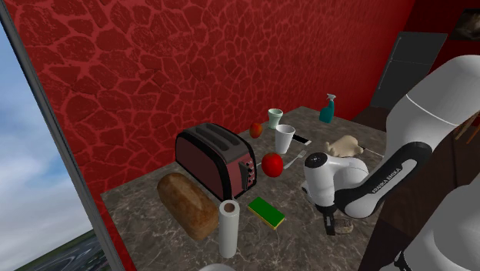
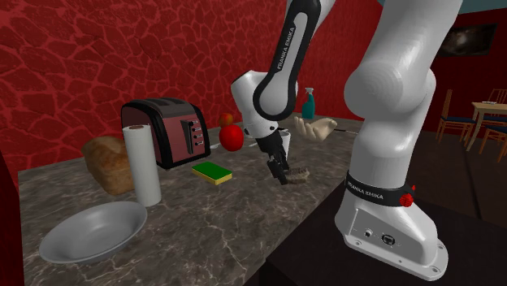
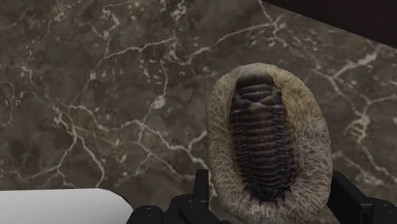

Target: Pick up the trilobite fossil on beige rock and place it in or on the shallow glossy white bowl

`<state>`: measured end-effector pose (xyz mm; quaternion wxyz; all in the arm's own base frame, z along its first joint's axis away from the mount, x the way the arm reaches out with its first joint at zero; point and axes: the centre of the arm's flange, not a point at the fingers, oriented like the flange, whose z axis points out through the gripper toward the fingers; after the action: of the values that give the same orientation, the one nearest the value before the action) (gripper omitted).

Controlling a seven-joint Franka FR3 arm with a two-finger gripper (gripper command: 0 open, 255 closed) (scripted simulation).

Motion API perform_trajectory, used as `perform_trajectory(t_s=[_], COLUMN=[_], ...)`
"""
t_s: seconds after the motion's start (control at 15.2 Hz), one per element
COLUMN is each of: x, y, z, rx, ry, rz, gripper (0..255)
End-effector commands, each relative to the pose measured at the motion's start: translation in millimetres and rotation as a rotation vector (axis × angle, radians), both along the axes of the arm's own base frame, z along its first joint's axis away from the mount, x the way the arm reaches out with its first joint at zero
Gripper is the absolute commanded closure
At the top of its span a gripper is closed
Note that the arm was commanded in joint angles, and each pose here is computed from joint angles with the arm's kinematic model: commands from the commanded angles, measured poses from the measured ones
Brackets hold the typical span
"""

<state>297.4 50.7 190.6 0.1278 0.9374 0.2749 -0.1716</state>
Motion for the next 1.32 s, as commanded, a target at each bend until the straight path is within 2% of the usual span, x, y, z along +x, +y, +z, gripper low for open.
perform_trajectory(t_s=[0.0,0.26,1.25], x=[0,-1,-1], y=[0,0,0], z=[0,0,79], rx=[0.0,0.0,0.0], ry=[0.001,0.001,0.001], rz=[0.0,0.0,0.0], gripper=[255,255,255])
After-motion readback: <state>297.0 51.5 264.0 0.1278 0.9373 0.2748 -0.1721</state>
